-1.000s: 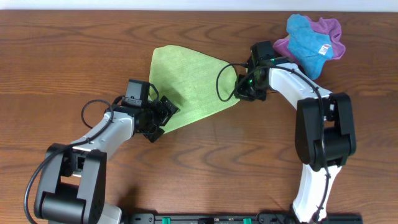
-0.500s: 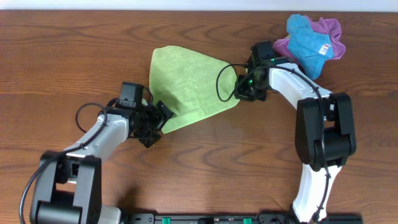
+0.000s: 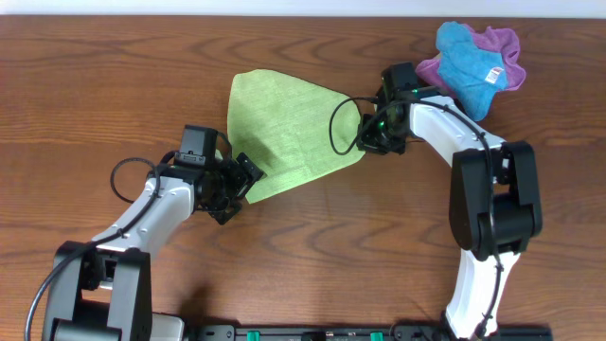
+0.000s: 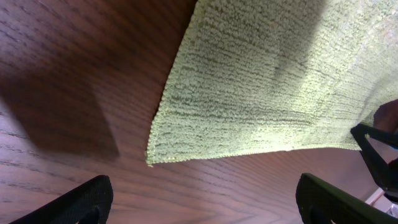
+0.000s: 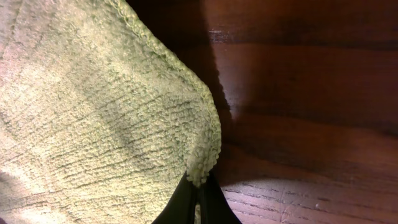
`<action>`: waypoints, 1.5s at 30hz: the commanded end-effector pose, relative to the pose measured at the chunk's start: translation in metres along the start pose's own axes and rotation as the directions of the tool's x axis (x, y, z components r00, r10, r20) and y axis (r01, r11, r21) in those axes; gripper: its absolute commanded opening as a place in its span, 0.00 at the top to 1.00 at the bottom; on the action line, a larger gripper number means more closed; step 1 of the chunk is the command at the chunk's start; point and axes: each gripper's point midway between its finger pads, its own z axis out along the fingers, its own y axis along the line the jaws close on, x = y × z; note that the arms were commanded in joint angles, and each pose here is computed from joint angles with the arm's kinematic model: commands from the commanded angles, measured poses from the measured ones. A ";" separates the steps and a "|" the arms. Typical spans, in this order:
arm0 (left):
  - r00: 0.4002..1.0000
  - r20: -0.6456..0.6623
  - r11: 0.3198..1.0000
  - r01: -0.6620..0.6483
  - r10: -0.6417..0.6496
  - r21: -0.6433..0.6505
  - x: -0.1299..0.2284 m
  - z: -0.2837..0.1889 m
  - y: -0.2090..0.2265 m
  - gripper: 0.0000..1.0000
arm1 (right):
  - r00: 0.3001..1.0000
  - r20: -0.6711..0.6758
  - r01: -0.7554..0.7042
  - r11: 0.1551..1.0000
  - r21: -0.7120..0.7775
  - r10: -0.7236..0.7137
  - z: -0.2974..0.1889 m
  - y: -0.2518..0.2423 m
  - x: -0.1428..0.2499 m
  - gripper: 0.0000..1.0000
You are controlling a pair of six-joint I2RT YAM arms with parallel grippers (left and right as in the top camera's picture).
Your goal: Fold the cloth
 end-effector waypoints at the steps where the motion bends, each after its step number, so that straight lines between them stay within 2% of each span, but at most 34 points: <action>1: 1.000 0.022 0.999 -0.012 0.013 -0.036 -0.002 0.003 0.008 0.05 | 1.000 -0.023 -0.020 0.999 0.029 0.020 0.009 -0.008 0.007 0.99; 12: 0.999 0.034 0.998 0.037 -0.035 -0.060 -0.005 0.013 0.013 0.05 | 0.999 -0.027 -0.027 0.999 0.019 0.028 0.009 -0.006 0.007 0.99; 19: 0.999 0.023 0.999 0.049 -0.049 -0.023 -0.008 0.026 0.005 0.05 | 0.999 -0.028 -0.027 1.000 0.016 0.028 0.009 -0.006 0.008 0.99; 22: 0.999 0.024 0.999 0.046 -0.046 -0.012 -0.007 0.032 0.000 0.00 | 0.999 -0.029 -0.028 0.999 0.015 0.028 0.009 -0.005 0.008 0.99; 29: 0.998 -0.008 0.996 0.069 -0.069 -0.049 -0.001 0.056 0.009 0.45 | 0.999 -0.031 -0.029 1.000 0.011 0.029 0.009 -0.005 0.008 0.99; 31: 0.997 -0.017 0.996 0.071 -0.072 -0.051 -0.002 0.061 0.011 0.52 | 0.999 -0.032 -0.029 1.000 0.009 0.029 0.009 -0.004 0.008 0.99; 32: 0.997 -0.016 0.996 0.070 -0.070 -0.048 -0.003 0.063 0.011 0.59 | 0.999 -0.032 -0.029 1.000 0.009 0.029 0.009 -0.004 0.008 0.99; 33: 0.998 -0.009 0.997 0.062 -0.063 -0.034 -0.005 0.064 0.008 0.82 | 0.999 -0.034 -0.029 1.000 0.010 0.030 0.009 -0.005 0.009 0.99; 34: 0.998 -0.005 0.998 0.058 -0.058 -0.026 -0.007 0.064 0.006 0.94 | 0.999 -0.035 -0.029 1.000 0.010 0.030 0.009 -0.005 0.009 0.99; 42: 0.996 -0.019 0.992 -0.090 0.091 0.084 -0.022 0.053 -0.015 0.94 | 0.997 -0.062 -0.038 0.999 0.021 0.039 0.009 -0.007 0.016 0.99; 45: 0.990 -0.049 0.983 -0.127 0.134 0.129 -0.029 0.041 -0.021 0.94 | 0.992 -0.116 -0.048 0.999 0.017 0.049 0.008 -0.007 0.029 0.99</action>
